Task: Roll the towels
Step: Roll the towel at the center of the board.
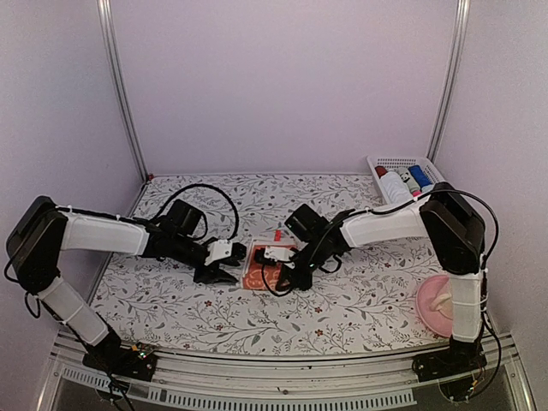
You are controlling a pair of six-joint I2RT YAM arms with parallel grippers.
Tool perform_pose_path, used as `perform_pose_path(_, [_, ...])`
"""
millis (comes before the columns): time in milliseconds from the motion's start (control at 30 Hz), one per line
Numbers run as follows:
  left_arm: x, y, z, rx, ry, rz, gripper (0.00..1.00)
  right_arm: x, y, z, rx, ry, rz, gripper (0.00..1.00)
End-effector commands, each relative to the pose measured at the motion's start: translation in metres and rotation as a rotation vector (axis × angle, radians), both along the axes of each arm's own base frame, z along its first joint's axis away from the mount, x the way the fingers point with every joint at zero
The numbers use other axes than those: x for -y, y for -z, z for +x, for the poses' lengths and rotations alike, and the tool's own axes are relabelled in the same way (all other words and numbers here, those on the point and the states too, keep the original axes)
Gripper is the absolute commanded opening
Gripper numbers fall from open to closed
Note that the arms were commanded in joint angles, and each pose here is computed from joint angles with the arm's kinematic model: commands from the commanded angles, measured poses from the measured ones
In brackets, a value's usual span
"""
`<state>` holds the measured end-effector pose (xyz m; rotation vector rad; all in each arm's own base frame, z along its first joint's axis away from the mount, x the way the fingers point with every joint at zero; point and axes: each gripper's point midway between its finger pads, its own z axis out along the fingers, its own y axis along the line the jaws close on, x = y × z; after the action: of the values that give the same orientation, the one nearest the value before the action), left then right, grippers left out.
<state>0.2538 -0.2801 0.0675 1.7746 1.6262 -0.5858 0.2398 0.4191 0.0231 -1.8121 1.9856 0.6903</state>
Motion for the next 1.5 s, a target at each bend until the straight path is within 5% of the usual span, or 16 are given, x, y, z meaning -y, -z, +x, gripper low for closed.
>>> perform_pose_path(0, [0.0,-0.023,0.015,0.257,0.024,-0.066,0.45,0.021,0.025,-0.027,-0.287,0.035,-0.098,0.04])
perform_pose_path(533, [0.015,-0.001,-0.015,0.6,0.162,0.027,0.48,0.031,0.026,-0.006,-0.497,0.156,-0.086,0.05])
perform_pose_path(1200, [0.033,0.032,-0.023,0.66,0.253,0.113,0.5,0.031,0.027,0.005,-0.532,0.176,-0.072,0.05])
perform_pose_path(1467, [0.026,0.065,-0.01,0.634,0.229,0.229,0.38,0.033,0.028,0.003,-0.539,0.169,-0.072,0.05])
